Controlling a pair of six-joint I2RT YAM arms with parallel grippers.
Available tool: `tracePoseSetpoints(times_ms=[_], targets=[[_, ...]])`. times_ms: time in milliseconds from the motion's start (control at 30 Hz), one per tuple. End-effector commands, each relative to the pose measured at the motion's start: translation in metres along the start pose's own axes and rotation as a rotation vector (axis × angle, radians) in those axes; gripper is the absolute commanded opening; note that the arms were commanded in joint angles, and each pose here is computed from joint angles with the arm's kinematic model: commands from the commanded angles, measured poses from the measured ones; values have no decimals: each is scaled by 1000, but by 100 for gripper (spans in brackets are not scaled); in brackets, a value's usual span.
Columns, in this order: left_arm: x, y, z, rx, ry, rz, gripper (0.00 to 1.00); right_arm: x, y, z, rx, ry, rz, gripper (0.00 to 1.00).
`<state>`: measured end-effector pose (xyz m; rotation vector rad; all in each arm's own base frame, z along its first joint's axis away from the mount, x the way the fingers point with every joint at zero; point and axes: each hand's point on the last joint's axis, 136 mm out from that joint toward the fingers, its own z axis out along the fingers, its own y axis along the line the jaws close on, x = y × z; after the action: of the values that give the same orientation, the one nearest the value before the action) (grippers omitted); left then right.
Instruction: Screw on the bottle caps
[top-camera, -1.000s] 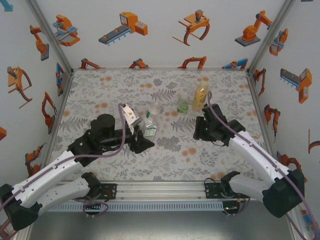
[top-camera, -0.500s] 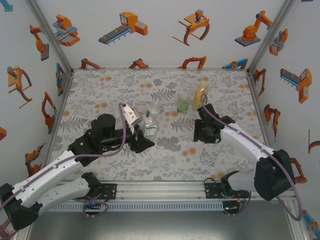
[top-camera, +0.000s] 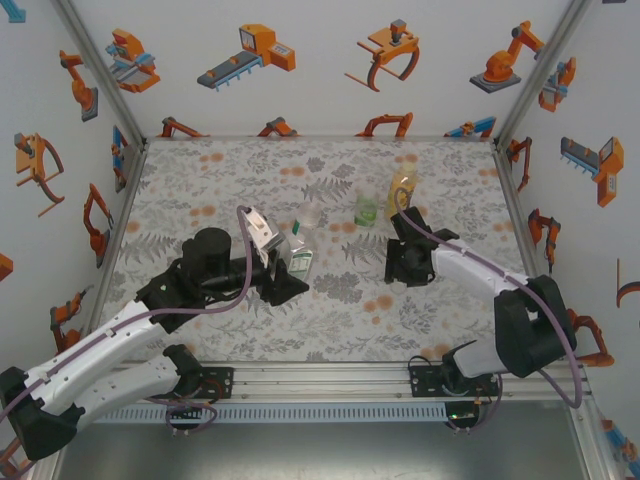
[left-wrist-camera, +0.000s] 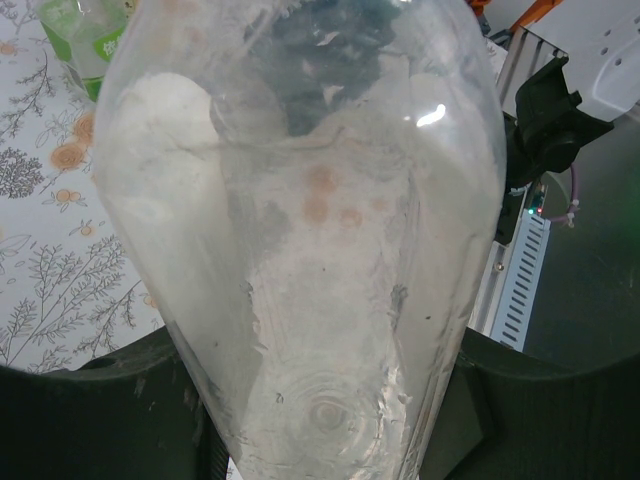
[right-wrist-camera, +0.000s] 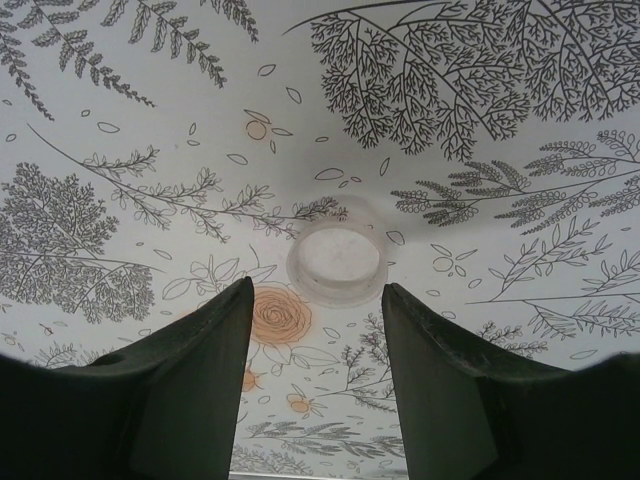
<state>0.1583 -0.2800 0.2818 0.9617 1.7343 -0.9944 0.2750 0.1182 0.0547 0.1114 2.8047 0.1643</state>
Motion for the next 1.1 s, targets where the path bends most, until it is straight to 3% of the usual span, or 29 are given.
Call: tracePoseSetpoints(times_ms=[0, 767, 1067], targets=[[-13, 0, -6, -10, -39, 4, 2, -2, -4, 4, 8, -7, -2, 51], [-11, 2, -14, -35, -47, 4, 2, 10, -5, 25, 7, 68, 10, 50], [-11, 2, -13, -35, -46, 3, 2, -7, -4, -3, 3, -4, 7, 50]])
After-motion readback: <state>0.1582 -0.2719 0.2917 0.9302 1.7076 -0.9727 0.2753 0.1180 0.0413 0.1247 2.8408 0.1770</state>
